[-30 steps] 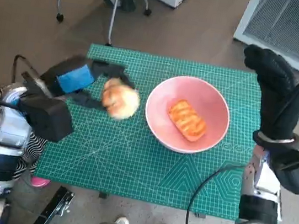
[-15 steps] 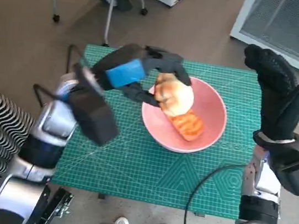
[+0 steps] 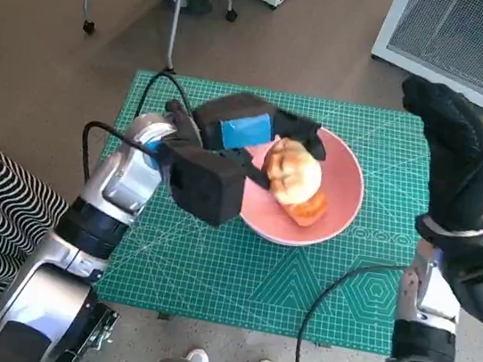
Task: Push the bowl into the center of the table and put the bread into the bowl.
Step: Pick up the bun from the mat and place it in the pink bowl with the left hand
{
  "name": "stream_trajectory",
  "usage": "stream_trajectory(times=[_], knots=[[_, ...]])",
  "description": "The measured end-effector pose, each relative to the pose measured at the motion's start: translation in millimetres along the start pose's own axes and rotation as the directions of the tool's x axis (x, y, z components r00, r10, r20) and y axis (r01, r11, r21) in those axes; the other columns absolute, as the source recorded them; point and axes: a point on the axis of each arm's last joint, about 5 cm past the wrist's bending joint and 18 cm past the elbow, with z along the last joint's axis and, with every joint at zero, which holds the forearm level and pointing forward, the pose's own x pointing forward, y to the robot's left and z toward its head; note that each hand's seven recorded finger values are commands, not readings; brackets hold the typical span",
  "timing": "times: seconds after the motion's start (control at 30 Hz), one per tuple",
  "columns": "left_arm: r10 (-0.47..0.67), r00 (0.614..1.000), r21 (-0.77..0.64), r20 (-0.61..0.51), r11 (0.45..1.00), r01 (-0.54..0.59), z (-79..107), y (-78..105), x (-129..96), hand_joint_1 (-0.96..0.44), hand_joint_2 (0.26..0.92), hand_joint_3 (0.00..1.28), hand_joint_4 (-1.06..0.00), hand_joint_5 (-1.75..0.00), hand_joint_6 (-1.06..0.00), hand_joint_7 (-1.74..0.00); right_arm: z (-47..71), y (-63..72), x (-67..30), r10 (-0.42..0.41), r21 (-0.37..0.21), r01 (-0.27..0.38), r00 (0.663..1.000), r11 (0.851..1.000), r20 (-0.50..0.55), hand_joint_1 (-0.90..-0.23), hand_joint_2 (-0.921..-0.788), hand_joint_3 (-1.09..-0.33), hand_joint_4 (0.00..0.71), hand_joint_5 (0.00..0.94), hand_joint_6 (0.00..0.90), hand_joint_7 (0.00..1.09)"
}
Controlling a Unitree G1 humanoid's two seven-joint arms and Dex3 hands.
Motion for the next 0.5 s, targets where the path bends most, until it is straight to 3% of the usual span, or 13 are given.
stream_trajectory(times=[0.23, 0.3, 0.5], knots=[[-0.018, 1.000, -0.011, -0.013, 1.000, 0.017, -3.6, -0.1, -0.1, -0.28, 0.802, 0.00, -0.15, 0.00, -0.27, -0.03, 1.7, 0.2, 0.9, -0.009, -0.002, 0.009, 1.000, 1.000, 0.006, -0.731, -0.921, -0.693, 0.155, 0.002, 0.029, 0.47], [-0.023, 1.000, -0.022, -0.016, 0.999, 0.023, -5.7, -0.2, -0.8, -0.33, 0.802, 0.00, -0.08, 0.00, -0.19, -0.01, 2.3, 0.3, 1.1, -0.011, -0.003, 0.011, 1.000, 1.000, 0.009, -0.731, -0.921, -0.693, 0.155, 0.002, 0.029, 0.47], [-0.002, 1.000, -0.160, 0.015, 0.987, 0.004, -15.6, 6.1, -8.5, -0.42, 0.839, 0.02, -0.01, 0.00, -0.04, 0.00, 3.7, 1.0, 2.5, -0.018, -0.007, 0.018, 1.000, 1.000, 0.013, -0.728, -0.921, -0.694, 0.156, 0.002, 0.029, 0.47]])
